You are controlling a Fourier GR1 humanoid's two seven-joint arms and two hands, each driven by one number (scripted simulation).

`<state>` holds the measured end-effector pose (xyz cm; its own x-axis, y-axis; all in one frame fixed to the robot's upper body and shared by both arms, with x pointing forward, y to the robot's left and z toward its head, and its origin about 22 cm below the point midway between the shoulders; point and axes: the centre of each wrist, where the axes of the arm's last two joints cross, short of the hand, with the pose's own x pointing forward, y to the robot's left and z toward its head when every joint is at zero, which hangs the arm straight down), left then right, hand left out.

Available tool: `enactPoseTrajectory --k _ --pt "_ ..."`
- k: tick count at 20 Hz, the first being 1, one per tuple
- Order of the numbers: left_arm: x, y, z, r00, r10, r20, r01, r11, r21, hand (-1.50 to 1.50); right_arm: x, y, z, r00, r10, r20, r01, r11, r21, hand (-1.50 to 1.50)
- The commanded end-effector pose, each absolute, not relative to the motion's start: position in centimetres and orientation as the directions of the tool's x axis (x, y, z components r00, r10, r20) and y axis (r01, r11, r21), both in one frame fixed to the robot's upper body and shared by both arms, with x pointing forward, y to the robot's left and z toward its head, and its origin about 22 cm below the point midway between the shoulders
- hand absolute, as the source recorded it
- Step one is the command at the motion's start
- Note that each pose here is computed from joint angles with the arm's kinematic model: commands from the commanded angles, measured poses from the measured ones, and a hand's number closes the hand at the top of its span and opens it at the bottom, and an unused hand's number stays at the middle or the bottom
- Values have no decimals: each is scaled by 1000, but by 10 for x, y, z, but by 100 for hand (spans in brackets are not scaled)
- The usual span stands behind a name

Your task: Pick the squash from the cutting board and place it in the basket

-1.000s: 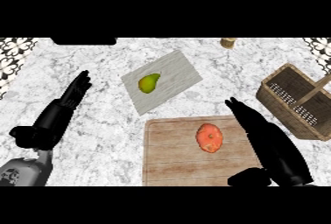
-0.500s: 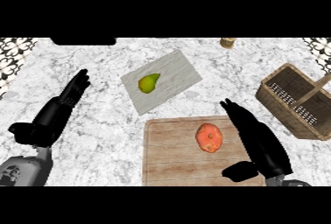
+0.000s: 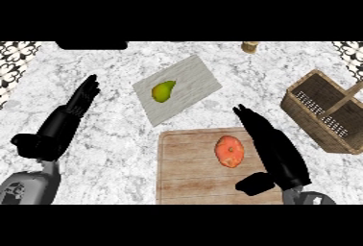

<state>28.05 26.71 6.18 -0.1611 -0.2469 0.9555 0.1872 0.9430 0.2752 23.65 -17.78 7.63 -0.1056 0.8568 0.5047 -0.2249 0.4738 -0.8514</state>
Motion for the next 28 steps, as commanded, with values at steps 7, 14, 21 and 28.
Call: enactPoseTrajectory --k 7,14,21,28 --pt "274 273 48 -155 -243 958 177 947 269 0 235 -173 63 -75 905 418 -253 388 -886 -150" --pt "283 271 56 -151 -240 959 205 942 267 0 255 -162 45 -67 913 403 -259 374 -890 -150" --pt "302 268 56 -154 -239 959 202 942 268 0 258 -141 35 -34 926 377 -279 354 -893 -150" --pt "274 285 86 -162 -251 954 201 938 281 0 260 -153 26 -11 932 362 -304 342 -889 -150"
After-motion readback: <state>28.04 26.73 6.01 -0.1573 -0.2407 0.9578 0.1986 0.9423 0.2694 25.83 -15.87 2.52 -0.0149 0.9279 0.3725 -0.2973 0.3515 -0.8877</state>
